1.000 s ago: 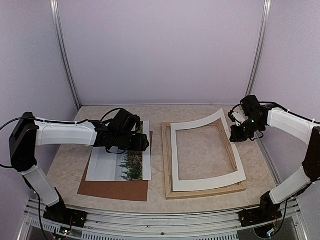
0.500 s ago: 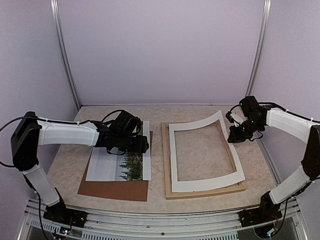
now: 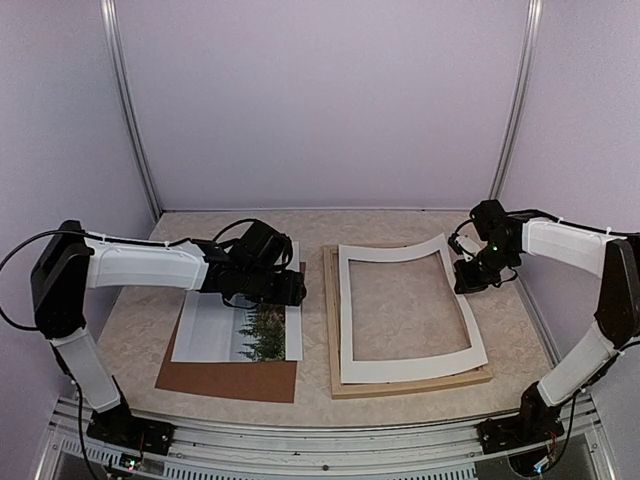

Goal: Put the photo into the frame
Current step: Place the mat board on the glass panel.

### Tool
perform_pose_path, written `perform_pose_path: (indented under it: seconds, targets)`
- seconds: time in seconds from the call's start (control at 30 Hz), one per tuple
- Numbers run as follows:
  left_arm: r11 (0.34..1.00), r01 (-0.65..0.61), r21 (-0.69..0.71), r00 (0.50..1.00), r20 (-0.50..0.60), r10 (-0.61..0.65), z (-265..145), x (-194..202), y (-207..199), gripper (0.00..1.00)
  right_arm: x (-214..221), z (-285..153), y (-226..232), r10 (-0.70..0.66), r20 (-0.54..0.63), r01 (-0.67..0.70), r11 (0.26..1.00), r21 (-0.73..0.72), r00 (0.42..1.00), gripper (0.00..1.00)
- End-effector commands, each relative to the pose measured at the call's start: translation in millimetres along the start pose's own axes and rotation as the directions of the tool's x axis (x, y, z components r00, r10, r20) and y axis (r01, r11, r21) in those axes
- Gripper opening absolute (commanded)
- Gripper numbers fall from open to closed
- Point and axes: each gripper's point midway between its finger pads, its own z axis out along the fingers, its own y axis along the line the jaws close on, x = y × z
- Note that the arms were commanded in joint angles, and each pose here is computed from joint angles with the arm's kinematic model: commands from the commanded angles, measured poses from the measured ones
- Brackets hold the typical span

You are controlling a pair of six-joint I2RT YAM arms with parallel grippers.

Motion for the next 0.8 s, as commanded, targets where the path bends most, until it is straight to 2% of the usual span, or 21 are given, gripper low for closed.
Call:
perform_pose_path:
  seconds: [0.0,0.17,0.37,0.77]
  targets:
    - [1.000,-0.020,0.000,1.000,0.003,0.020,2.4,-3.6,-7.7,0.70,-2.1,-1.2,-7.1,0.013,0.004,-0.014,0.998,0.055,1.000,0.00]
    - [1.000,-0.022,-0.003,1.000,0.002,0.022,2.9,-3.2,-7.9,0.70,-9.6,-12.1,-9.0,-0.005,0.036,0.002,0.998,0.067,0.999,0.00]
    - [1.000,-0.023,0.000,1.000,-0.002,0.023,4.7,-2.6,-9.3,0.70,-23.5,-18.6,-0.8,-0.035,0.074,0.034,0.999,0.005,0.997,0.00]
    - [0.999,-0.033,0.000,0.999,-0.003,0.033,4.9,-4.8,-14.8,0.70,-20.7,-3.4,1.6,-0.047,0.028,0.048,0.998,-0.045,0.999,0.00]
